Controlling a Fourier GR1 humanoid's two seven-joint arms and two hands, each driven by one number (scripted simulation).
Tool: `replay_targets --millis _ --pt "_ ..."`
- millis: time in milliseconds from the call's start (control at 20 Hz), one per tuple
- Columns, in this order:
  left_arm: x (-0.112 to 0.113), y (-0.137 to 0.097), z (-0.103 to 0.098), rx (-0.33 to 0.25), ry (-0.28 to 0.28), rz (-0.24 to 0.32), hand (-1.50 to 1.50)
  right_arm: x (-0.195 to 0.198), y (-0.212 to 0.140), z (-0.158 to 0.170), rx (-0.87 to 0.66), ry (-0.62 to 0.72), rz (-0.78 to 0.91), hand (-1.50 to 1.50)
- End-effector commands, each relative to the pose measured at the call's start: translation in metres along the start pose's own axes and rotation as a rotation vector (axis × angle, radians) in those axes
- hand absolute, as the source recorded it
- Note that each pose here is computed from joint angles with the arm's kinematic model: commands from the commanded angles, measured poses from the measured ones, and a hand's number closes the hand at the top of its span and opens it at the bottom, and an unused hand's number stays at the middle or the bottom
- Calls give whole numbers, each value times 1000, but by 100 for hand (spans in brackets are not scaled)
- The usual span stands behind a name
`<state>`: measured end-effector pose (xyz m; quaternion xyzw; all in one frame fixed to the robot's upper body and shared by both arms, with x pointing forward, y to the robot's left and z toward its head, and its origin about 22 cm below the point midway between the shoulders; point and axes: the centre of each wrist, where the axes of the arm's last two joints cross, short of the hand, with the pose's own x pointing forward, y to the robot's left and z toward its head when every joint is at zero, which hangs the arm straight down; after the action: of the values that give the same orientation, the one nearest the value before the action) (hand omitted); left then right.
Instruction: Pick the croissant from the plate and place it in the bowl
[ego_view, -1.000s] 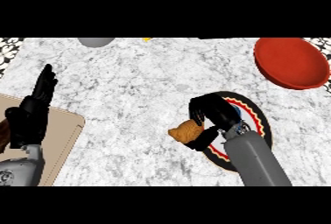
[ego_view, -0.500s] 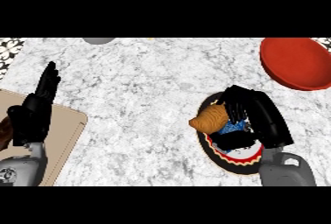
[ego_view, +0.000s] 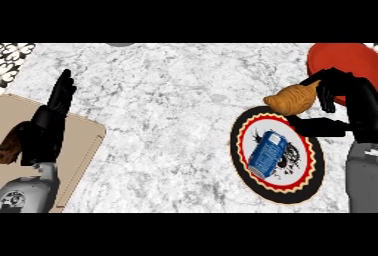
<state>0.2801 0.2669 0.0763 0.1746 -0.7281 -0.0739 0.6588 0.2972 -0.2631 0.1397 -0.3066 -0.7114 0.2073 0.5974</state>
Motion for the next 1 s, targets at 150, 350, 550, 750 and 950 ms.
replay_targets --millis 150,350,550,750,950 --pt "12 -9 -1 -10 -12 2 0 -64 -45 -44 -170 36 -24 150" --pt "-1 2 -12 -11 2 6 0 -86 -65 -69 -239 15 18 150" --pt "4 -10 -12 -20 -34 23 0 -119 -79 -78 -277 36 131 150" --pt "5 -16 -15 -48 -20 19 0 -140 -93 -80 -330 65 298 150" --pt "21 -22 -19 -51 -47 13 0 -162 -102 -76 -364 99 383 150"
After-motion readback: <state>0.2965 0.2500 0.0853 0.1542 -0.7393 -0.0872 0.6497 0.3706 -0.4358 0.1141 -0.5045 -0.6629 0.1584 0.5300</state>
